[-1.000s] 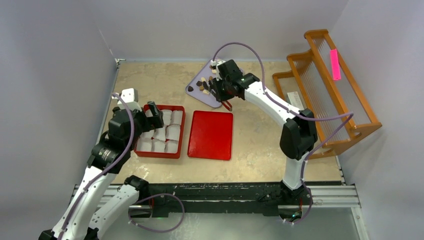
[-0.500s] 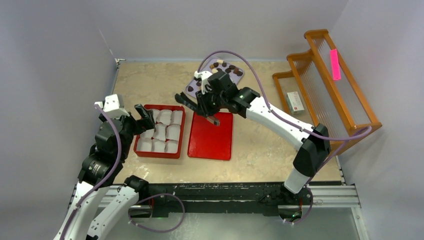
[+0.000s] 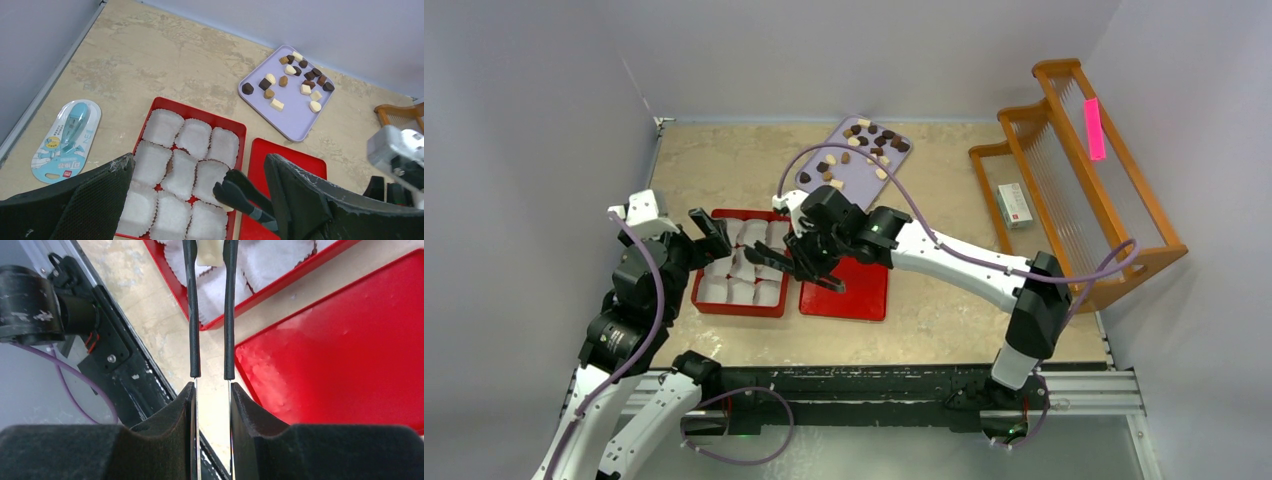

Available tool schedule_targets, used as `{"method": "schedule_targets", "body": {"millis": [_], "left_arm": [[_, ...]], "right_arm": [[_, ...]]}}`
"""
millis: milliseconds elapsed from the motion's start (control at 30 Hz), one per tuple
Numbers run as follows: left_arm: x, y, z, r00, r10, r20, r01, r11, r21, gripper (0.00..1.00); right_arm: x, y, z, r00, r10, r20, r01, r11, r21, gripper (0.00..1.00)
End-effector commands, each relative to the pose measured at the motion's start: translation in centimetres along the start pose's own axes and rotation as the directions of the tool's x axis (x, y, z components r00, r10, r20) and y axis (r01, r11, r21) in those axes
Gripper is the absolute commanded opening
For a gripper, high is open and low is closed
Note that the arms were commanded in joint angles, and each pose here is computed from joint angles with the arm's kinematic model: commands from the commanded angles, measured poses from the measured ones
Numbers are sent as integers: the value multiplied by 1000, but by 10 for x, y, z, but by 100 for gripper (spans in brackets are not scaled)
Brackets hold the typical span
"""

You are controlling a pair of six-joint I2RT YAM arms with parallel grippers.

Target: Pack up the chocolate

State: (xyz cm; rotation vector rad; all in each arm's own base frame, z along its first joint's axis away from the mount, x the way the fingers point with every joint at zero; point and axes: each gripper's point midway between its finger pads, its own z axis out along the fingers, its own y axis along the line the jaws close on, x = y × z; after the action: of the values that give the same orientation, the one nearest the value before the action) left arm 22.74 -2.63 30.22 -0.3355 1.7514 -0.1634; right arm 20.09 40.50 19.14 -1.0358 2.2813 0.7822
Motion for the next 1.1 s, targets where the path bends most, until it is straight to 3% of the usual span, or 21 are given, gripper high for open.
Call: {"method": "schedule_targets", "body": {"millis": [0,433,833,1067], "left_arm": [[-9,3,-1,999,-24,41,24,1000,-16,100],[-11,6,-2,998,-27,51,29,999,-28,100],[-10,6,-2,999,-25,47,26,999,-30,100],[-10,6,-2,999,-25,48,27,999,-28,100]], "right_arm": [[11,-1,5,998,-26,-51,27,999,19,24],[33,5,21,988,-57,-143,56,998,-11,32],[30,8,26,988,-63,-142,60,998,-25,38],[19,6,22,993,-60,-103,60,998,-2,37]]}}
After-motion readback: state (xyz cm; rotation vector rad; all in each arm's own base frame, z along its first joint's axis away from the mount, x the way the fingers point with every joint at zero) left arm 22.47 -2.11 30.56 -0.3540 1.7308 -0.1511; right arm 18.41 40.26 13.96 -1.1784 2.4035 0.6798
